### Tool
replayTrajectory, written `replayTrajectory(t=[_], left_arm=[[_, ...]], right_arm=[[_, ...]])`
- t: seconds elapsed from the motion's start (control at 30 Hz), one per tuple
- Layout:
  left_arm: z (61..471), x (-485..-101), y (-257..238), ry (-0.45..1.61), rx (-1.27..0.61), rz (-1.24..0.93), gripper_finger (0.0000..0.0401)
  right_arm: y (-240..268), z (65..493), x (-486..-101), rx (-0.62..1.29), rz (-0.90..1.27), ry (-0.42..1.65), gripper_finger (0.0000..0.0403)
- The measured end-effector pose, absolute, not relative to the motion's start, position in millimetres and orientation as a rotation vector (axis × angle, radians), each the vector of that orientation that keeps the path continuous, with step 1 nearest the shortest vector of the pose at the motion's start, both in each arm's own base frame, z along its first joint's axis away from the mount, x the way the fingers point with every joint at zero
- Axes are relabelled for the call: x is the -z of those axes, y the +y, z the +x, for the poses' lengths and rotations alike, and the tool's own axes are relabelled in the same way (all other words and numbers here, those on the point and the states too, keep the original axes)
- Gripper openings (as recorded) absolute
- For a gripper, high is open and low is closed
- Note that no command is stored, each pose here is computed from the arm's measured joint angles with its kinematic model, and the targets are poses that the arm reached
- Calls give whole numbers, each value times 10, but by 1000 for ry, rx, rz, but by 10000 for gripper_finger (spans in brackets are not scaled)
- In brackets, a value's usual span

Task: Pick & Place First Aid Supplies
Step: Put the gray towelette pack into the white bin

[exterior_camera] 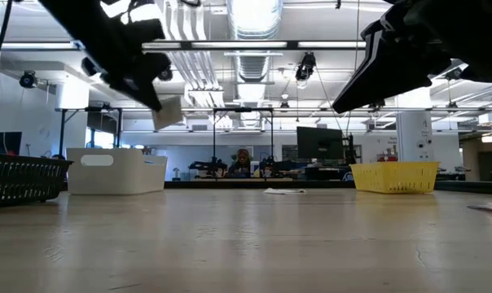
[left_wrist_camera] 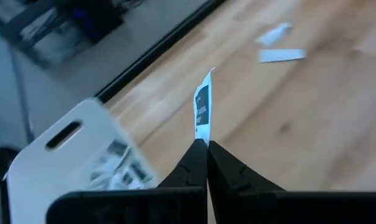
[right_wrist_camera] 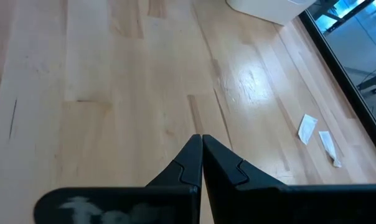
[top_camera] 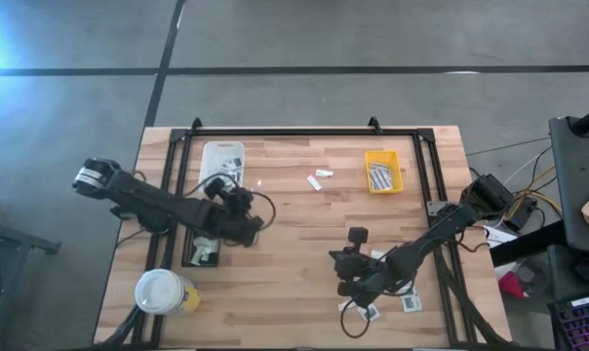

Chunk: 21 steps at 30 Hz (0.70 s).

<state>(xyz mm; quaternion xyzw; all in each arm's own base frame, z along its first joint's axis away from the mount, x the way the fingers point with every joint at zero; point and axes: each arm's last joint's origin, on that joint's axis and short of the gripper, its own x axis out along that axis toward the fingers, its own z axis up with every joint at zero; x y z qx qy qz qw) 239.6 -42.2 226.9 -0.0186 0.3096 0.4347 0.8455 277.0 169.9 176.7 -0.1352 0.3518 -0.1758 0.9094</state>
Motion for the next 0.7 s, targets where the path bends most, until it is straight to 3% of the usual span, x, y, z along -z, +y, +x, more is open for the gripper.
replayTrajectory(t=[0.4, 0.7], left_arm=[[1932, -1982, 10, 579, -1149, -261, 0], [1744, -1786, 86, 554, -1222, -329, 0]], right_arm=[[1690, 2760, -1760, 365, -292, 739, 8], [1690, 2760, -1760, 364, -294, 739, 8]])
